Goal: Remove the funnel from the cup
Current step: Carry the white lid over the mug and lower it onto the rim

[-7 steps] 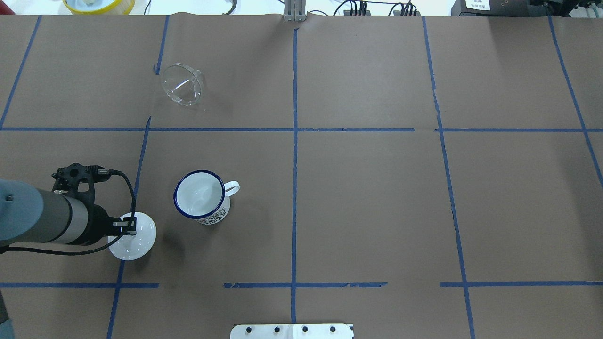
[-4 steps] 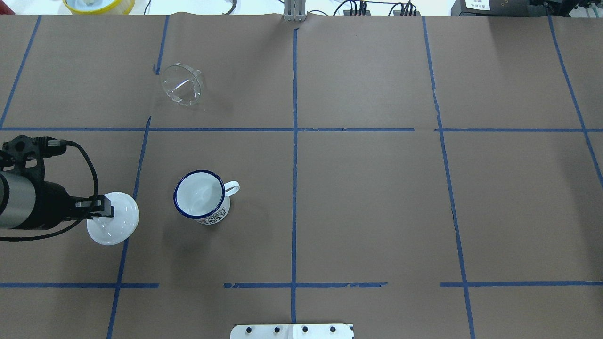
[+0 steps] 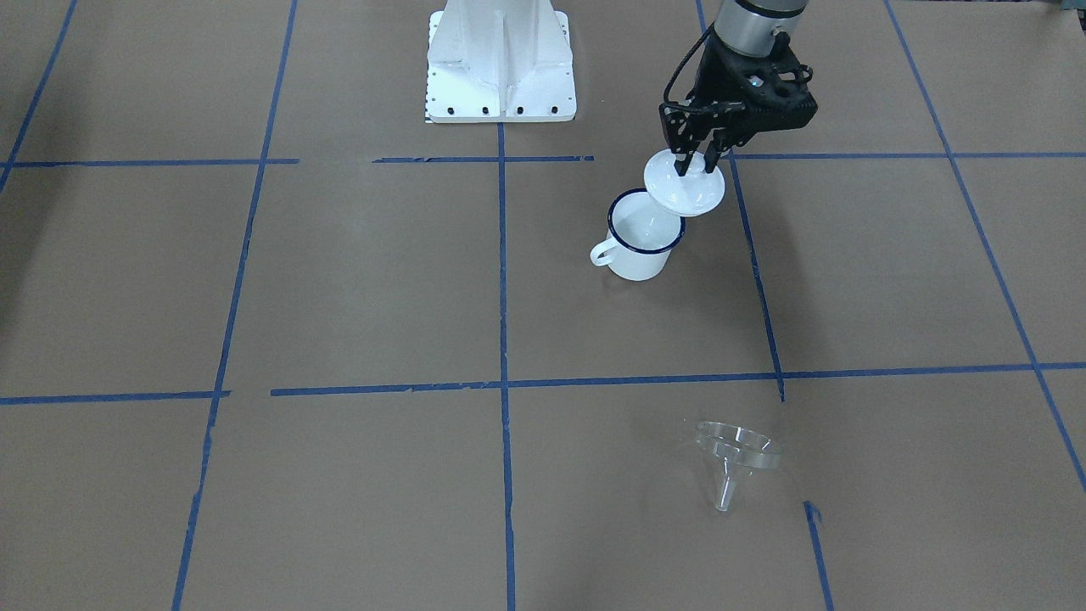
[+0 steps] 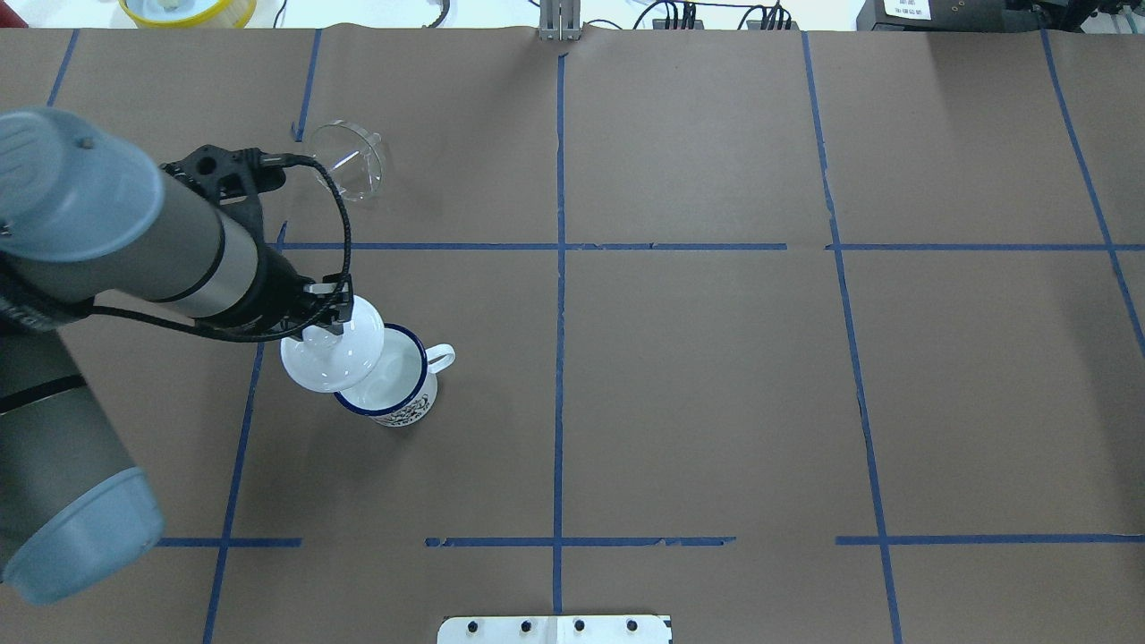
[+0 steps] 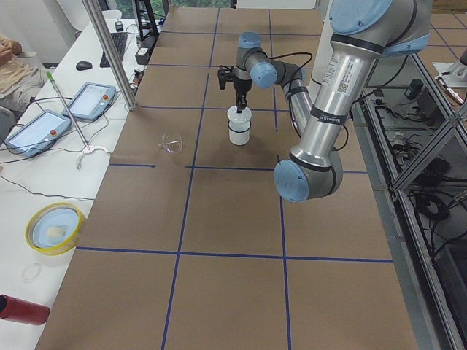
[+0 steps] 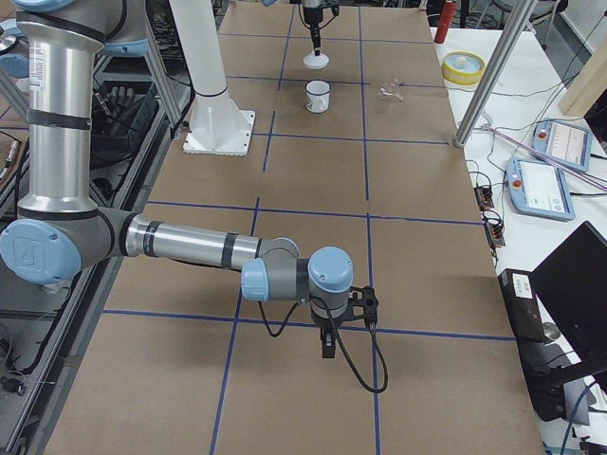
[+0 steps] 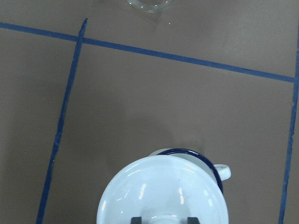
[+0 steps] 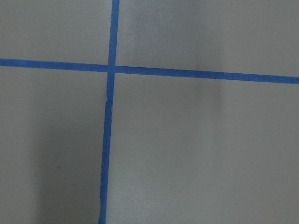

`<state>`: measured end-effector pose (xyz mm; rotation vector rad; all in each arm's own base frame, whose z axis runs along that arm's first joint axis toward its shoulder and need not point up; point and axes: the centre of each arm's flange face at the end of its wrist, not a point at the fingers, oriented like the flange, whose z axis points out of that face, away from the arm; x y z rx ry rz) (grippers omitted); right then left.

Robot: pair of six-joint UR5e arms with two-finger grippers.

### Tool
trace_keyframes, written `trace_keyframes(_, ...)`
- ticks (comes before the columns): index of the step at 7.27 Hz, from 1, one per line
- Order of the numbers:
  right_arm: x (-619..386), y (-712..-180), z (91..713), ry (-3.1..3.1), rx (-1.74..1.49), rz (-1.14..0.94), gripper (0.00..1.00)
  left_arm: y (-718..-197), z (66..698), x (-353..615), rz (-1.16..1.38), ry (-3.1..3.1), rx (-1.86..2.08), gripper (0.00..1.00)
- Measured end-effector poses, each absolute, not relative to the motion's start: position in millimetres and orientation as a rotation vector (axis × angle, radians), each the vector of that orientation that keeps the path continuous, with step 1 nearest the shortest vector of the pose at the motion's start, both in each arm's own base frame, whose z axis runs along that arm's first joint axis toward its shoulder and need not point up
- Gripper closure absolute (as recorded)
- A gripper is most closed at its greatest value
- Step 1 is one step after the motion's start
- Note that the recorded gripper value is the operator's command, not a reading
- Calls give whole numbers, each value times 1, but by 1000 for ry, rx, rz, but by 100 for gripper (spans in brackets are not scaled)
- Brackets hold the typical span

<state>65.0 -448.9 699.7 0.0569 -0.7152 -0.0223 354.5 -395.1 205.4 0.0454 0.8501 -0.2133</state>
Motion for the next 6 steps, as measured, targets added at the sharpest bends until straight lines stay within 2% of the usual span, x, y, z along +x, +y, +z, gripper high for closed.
trace_keyframes(3,65,-449,700,-715,57,-22,0,-421,210,402,-220,804,8,100)
trace_keyframes(6,65,-449,700,-715,57,-22,0,-421,221,418,-212,788,-8,100)
